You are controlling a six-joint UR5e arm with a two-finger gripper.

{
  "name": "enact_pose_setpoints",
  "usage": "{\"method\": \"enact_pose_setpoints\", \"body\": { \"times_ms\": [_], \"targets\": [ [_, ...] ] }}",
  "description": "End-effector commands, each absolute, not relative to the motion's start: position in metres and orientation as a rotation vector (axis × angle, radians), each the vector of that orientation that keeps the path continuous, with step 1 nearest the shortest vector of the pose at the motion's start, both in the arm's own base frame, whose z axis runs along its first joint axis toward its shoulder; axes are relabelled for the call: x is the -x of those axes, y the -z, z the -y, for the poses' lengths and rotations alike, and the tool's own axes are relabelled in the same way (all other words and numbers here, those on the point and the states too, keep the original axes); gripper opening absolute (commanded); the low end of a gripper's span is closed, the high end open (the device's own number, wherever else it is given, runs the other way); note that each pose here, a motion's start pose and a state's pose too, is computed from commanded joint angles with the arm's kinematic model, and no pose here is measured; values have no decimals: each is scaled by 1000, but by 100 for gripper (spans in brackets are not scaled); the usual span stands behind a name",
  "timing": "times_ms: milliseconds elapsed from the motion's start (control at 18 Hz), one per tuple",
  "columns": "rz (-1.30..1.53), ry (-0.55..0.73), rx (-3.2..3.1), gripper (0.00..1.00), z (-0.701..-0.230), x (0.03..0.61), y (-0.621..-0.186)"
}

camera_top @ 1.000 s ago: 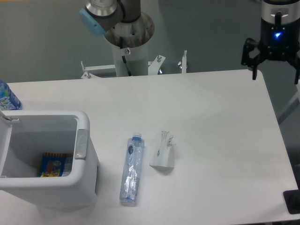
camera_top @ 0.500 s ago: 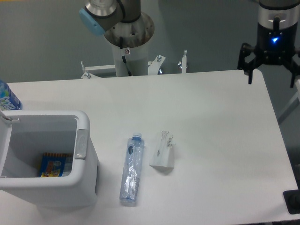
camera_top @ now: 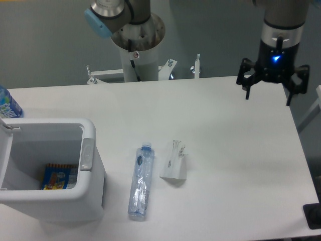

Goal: Place the trash in the trash can
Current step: 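Move the open gripper over the clear plastic bag and lower it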

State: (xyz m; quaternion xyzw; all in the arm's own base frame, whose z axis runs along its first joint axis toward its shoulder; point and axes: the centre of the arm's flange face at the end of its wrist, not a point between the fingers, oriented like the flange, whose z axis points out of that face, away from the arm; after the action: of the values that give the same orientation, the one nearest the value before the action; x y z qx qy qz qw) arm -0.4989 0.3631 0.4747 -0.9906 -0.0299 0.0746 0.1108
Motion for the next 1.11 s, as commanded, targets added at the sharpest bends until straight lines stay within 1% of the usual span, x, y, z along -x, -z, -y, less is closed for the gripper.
{"method": "enact_pose_setpoints", "body": {
  "times_ms": [278,667,889,1111],
  "targets": [
    [238,-111,2888,100,-379,486,-453],
    [227,20,2936,100,-402,459,-405],
    [299,131,2930,100,-414,456,-373],
    [319,200,2957,100,-434,451,-343]
  ]
}}
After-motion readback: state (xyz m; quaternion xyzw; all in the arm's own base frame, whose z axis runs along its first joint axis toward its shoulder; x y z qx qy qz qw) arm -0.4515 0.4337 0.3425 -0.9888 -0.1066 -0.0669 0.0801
